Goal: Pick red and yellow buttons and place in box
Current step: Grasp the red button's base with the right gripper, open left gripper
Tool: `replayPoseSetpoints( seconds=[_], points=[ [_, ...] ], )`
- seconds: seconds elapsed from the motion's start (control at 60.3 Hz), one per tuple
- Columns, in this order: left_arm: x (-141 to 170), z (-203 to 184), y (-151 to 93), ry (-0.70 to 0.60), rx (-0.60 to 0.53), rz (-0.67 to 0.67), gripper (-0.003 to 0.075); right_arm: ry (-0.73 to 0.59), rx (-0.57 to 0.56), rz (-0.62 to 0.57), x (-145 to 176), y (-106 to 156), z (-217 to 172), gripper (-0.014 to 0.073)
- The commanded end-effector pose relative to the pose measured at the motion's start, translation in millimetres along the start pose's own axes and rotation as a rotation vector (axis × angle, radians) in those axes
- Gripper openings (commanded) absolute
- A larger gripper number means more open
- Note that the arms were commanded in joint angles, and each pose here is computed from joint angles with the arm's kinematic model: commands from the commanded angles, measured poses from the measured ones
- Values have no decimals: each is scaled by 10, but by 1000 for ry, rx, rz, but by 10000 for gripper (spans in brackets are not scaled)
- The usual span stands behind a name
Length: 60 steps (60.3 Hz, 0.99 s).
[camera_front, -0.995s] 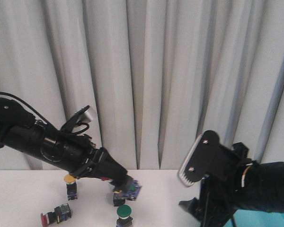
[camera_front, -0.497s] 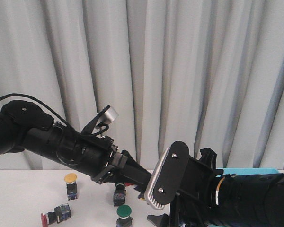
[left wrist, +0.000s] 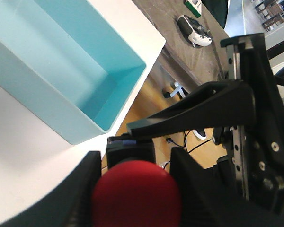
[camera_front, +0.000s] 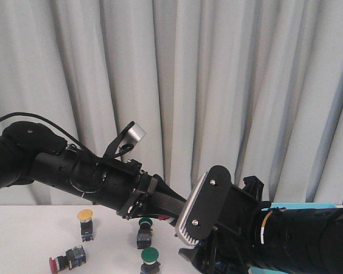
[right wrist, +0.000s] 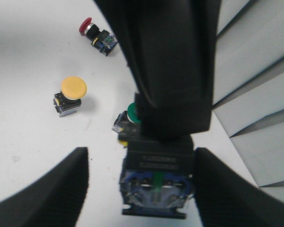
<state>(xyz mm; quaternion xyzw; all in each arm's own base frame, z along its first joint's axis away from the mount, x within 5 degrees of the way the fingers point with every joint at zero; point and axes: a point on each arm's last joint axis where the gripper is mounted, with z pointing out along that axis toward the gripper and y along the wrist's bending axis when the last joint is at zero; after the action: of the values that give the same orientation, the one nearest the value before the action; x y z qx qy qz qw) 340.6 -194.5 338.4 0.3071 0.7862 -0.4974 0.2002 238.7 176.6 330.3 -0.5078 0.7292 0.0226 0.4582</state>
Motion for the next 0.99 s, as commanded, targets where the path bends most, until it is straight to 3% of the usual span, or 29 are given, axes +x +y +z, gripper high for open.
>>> replayPoseSetpoints(
  seconds=[0.0, 0.182, 0.315, 0.73, 0.879, 0.978],
  points=[
    [-123, -147, -343, -71, 88, 34, -6, -116, 81, 7, -168, -116, -155, 304],
    [-123, -147, -343, -71, 88, 34, -6, -116, 80, 7, -168, -115, -155, 78],
    [-124, -148, -345, -73, 90, 33, -6, -117, 80, 11, -168, -116, -155, -7],
    [-150, -148, -320, -101, 62, 32, 40, -117, 80, 32, -168, -116, -155, -3],
    [-184, -148, -287, -137, 29, 32, 145, -112, 80, 25, -163, -116, -141, 0],
    [-199, -150, -276, -154, 16, 31, 265, -95, 77, 12, -146, -112, -98, 3]
  ],
)
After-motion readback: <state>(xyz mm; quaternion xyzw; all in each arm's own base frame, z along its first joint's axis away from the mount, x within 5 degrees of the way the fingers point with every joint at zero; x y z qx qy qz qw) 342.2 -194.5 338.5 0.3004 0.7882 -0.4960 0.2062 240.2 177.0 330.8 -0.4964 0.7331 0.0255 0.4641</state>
